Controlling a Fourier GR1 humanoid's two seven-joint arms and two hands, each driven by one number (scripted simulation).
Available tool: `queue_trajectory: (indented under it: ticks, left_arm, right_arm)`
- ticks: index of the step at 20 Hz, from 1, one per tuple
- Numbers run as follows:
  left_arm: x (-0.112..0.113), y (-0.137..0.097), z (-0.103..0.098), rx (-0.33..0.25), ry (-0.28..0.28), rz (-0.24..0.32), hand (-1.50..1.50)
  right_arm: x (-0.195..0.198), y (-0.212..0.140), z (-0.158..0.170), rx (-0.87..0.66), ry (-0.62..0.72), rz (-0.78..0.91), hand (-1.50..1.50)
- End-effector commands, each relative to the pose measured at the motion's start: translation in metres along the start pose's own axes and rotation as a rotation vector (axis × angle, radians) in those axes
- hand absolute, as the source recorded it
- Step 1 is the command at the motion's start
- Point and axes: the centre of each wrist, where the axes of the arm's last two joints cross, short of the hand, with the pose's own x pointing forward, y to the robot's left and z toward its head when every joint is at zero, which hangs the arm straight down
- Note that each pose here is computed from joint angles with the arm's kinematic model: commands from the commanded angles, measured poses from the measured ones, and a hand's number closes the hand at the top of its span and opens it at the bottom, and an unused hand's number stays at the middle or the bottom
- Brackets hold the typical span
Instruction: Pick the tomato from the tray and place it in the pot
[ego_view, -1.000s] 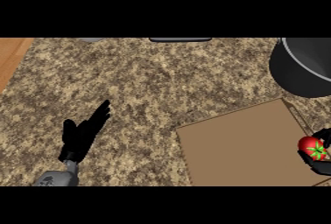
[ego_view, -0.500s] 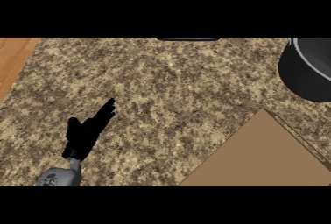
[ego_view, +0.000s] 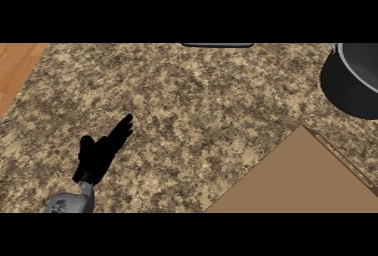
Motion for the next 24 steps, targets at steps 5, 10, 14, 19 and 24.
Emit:
queue_trajectory:
  ticks: [5, 10, 14, 19, 24]
  left_arm:
    - [-0.006, 0.008, -0.007, 0.009, -0.016, -0.023, 0.00]
    - [0.011, 0.004, -0.012, 0.000, -0.014, -0.028, 0.00]
    - [-0.006, 0.001, 0.001, -0.007, -0.001, 0.007, 0.00]
    - [-0.002, 0.006, 0.003, 0.002, -0.011, -0.016, 0.00]
    - [0.000, 0.005, -0.003, -0.024, -0.007, -0.008, 0.00]
  right_arm:
    - [0.056, -0.013, -0.072, 0.022, -0.062, 0.140, 1.50]
    - [0.072, 0.006, -0.100, 0.037, -0.071, 0.213, 1.50]
    - [0.101, 0.011, -0.127, 0.135, -0.039, 0.279, 1.50]
    - [0.119, 0.054, -0.156, 0.167, -0.023, 0.390, 1.50]
    - [0.115, 0.098, -0.164, 0.242, -0.015, 0.458, 1.50]
